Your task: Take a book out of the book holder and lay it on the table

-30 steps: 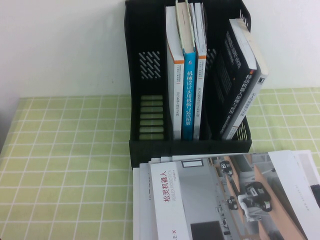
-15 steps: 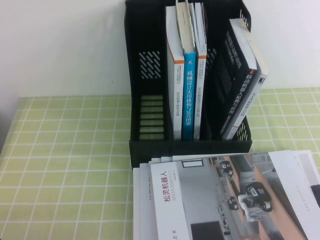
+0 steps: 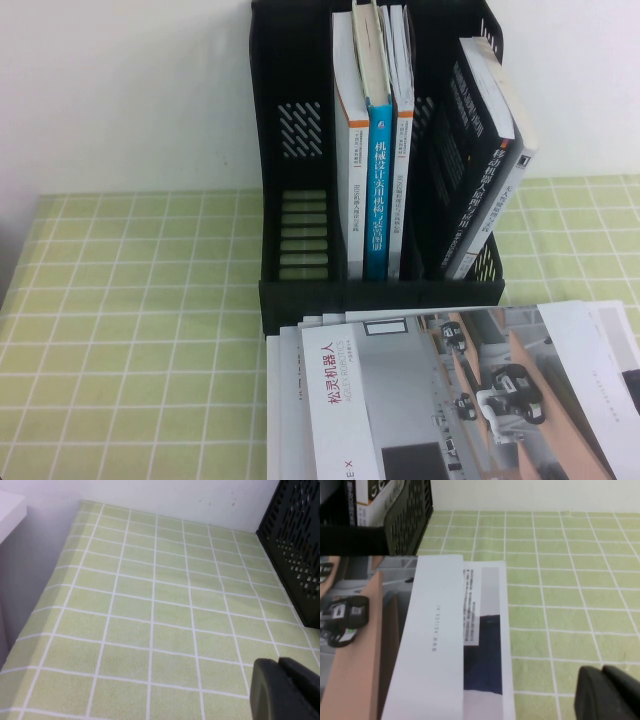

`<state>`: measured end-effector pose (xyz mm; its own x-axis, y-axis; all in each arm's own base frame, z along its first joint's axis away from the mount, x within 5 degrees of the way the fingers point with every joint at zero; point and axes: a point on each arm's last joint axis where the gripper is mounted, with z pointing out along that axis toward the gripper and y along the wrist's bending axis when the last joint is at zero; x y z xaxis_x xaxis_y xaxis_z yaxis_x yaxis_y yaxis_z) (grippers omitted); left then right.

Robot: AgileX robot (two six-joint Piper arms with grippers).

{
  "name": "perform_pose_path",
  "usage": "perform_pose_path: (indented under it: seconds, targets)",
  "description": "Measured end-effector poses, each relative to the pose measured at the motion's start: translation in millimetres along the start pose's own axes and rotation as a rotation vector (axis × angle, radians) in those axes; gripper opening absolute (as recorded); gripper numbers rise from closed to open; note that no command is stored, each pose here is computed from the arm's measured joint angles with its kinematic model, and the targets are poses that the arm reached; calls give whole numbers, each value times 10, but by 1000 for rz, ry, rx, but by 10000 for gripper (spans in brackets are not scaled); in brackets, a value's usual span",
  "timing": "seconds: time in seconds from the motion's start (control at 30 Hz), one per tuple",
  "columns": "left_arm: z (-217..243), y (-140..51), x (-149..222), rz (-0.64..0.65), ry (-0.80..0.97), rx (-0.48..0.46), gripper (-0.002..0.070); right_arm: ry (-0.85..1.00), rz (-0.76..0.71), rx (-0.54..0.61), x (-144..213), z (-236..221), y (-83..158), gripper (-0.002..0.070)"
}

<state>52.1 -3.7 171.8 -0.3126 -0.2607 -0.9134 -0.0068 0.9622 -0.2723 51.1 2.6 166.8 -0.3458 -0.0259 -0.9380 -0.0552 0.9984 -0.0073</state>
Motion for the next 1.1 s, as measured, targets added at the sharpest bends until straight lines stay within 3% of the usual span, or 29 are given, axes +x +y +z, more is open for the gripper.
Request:
perform_pose_path:
  seconds: [1.1]
  targets:
    - [0, 2, 0, -1, -1, -2, -3, 0, 8, 20, 0, 0, -11, -2]
